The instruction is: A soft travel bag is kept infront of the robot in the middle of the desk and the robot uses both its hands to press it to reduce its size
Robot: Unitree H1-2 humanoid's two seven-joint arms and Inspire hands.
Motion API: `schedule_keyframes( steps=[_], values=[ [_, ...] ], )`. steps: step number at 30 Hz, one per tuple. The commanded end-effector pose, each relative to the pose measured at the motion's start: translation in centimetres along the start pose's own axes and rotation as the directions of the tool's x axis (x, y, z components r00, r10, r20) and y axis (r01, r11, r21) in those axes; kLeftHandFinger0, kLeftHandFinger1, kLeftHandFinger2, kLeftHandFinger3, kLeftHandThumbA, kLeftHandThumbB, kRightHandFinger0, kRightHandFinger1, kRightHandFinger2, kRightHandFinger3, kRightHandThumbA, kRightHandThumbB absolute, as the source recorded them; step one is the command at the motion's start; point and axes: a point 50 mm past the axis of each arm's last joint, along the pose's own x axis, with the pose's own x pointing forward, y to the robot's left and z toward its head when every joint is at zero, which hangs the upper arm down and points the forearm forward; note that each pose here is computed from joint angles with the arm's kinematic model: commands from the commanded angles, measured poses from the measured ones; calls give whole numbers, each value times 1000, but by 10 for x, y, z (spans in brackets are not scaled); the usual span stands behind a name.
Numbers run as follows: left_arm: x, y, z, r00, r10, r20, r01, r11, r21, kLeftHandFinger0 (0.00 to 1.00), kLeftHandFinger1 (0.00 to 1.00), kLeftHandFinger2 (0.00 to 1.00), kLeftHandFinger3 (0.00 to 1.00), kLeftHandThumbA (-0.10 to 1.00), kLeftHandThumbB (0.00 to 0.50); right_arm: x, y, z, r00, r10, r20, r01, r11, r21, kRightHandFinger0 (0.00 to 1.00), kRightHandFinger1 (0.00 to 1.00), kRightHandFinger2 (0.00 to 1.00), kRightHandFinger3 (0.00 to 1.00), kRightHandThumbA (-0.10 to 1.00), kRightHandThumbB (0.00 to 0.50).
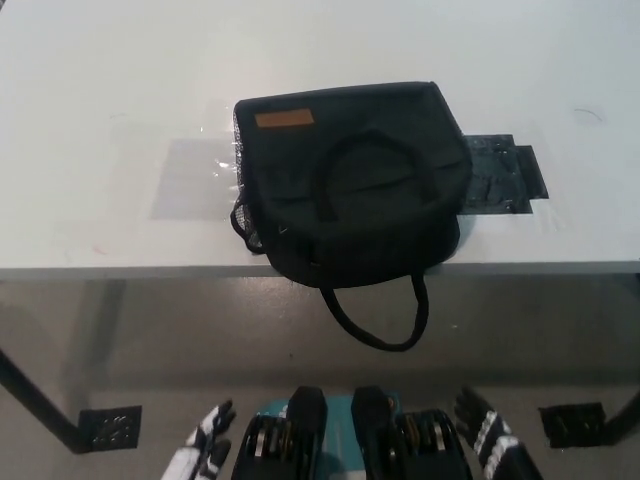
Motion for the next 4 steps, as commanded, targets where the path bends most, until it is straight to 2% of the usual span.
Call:
schedule_keyframes(
  steps=[1,2,4],
  values=[
    [-4,18,4,991,60,119,-61,998,5,1000,1000,1000,1000,1000,248,4,6,10,967,-61,246,63,998,-3,1000,1000,1000,1000,1000,153],
    [0,20,8,987,64,146,-66,998,14,1000,1000,1000,1000,1000,248,8,5,13,966,-59,253,64,998,-13,1000,1000,1000,1000,1000,196],
    [2,19,10,981,90,173,-90,996,-8,1000,1000,1000,1000,1000,240,12,-1,11,966,-73,250,75,997,1,1000,1000,1000,1000,1000,206]
  ],
)
